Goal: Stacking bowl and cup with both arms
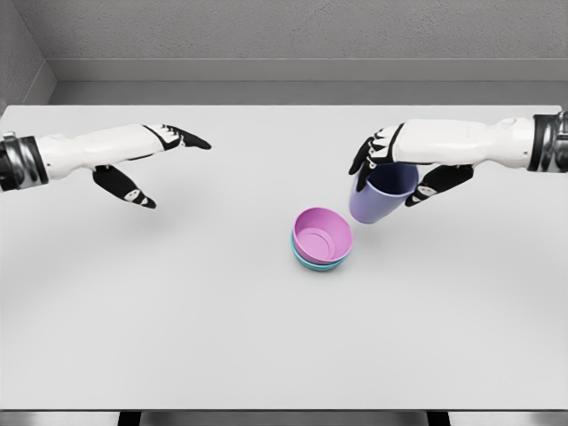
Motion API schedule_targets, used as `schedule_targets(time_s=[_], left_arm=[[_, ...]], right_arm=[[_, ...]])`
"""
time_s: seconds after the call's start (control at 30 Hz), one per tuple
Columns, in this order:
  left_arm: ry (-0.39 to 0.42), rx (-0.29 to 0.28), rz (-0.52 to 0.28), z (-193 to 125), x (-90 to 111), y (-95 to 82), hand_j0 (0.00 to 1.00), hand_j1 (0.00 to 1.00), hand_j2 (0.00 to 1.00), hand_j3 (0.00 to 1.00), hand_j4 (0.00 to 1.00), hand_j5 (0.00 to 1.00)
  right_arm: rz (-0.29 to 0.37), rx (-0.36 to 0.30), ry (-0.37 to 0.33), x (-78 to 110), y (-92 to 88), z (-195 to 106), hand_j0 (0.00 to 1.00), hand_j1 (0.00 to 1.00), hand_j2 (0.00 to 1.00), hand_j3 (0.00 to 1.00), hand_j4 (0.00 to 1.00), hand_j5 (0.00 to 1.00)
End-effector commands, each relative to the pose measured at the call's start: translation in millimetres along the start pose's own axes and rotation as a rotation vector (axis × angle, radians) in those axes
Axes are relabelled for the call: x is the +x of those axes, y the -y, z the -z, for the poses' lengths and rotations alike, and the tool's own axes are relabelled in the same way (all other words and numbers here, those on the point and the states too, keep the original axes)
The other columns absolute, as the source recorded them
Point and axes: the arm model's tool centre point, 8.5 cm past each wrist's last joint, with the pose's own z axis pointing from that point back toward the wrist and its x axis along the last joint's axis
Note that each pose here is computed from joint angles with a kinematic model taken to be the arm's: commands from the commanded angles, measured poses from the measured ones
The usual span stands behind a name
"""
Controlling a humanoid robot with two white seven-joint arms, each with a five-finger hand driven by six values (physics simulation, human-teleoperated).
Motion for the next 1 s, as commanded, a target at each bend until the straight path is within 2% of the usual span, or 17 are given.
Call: schedule_targets(time_s=[0.0, 0.1, 0.2, 0.4, 0.6, 0.97], left_arm=[[-0.002, 0.005, -0.002, -1.0, -0.4, -1.8, 1.00, 1.00, 1.00, 1.00, 1.00, 1.00], [-0.006, -0.002, 0.000, -2.3, -1.7, 2.8, 1.00, 1.00, 1.00, 1.00, 1.00, 1.00], [-0.041, 0.020, -0.011, -19.2, -9.5, 9.7, 1.00, 1.00, 1.00, 1.00, 1.00, 1.00], [-0.043, 0.016, -0.002, -19.6, -10.1, 10.5, 1.00, 1.00, 1.00, 1.00, 1.00, 1.00], [-0.038, 0.017, -0.001, -18.0, -9.0, 9.4, 1.00, 1.00, 1.00, 1.00, 1.00, 1.00], [-0.040, 0.014, 0.001, -18.6, -9.2, 9.7, 1.00, 1.00, 1.00, 1.00, 1.00, 1.00]], right_arm=[[0.004, -0.008, 0.017, 4.5, 1.8, 2.4, 0.61, 0.61, 0.61, 0.61, 0.61, 0.61], [0.000, -0.005, 0.036, 9.1, 1.8, 7.0, 0.61, 0.61, 0.61, 0.61, 0.61, 0.61], [-0.001, -0.004, 0.057, 11.8, 1.9, 15.6, 0.61, 0.61, 0.61, 0.61, 0.61, 0.61], [0.004, 0.003, 0.098, 15.9, -0.3, 33.2, 0.61, 0.61, 0.61, 0.61, 0.61, 0.61], [0.016, 0.019, 0.107, 15.2, -8.2, 40.1, 0.61, 0.61, 0.61, 0.61, 0.61, 0.61], [0.017, 0.026, 0.123, 16.1, -10.9, 50.8, 0.61, 0.61, 0.61, 0.61, 0.61, 0.61]])
